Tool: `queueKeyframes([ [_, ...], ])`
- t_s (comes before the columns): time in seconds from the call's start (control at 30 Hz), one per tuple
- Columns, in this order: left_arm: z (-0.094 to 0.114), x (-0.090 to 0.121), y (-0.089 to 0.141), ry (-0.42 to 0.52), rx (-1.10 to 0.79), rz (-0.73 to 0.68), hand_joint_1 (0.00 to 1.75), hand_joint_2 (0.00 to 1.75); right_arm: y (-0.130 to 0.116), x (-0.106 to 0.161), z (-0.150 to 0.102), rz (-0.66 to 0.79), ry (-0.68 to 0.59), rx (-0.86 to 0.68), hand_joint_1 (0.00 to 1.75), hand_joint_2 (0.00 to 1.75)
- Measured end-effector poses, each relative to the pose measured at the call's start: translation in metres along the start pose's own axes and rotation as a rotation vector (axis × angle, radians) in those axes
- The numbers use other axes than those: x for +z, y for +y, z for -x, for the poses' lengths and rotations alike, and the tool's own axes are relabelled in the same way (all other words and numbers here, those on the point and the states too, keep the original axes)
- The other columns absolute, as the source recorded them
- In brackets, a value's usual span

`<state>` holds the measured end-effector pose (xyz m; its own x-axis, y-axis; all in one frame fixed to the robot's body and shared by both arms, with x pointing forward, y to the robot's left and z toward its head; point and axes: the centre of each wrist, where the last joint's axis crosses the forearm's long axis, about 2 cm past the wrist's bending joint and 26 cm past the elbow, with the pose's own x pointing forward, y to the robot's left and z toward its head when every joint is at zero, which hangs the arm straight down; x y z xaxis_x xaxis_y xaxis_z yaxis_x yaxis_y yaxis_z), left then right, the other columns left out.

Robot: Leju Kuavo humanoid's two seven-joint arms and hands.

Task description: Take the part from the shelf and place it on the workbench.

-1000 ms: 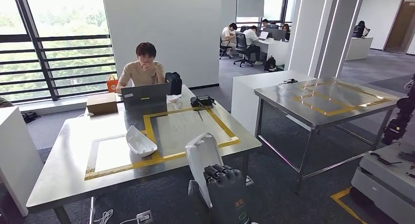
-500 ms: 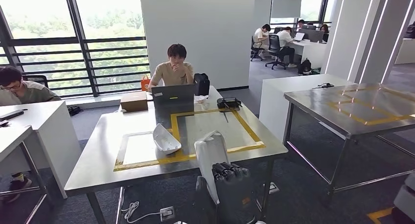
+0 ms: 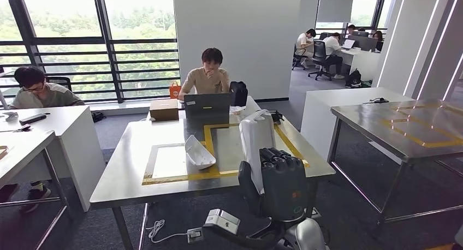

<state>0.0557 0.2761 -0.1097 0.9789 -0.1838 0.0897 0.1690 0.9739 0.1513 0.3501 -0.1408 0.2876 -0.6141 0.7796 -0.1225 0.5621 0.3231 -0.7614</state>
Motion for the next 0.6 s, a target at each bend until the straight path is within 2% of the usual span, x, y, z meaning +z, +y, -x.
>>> queueKeyframes([
  [0.6,-0.0019,-0.0001,0.0010,-0.015,-0.026,0.003,0.00,1.75,-0.0016,0.0065,0.0039,-0.031,0.008,0.025,1.75,0.00],
])
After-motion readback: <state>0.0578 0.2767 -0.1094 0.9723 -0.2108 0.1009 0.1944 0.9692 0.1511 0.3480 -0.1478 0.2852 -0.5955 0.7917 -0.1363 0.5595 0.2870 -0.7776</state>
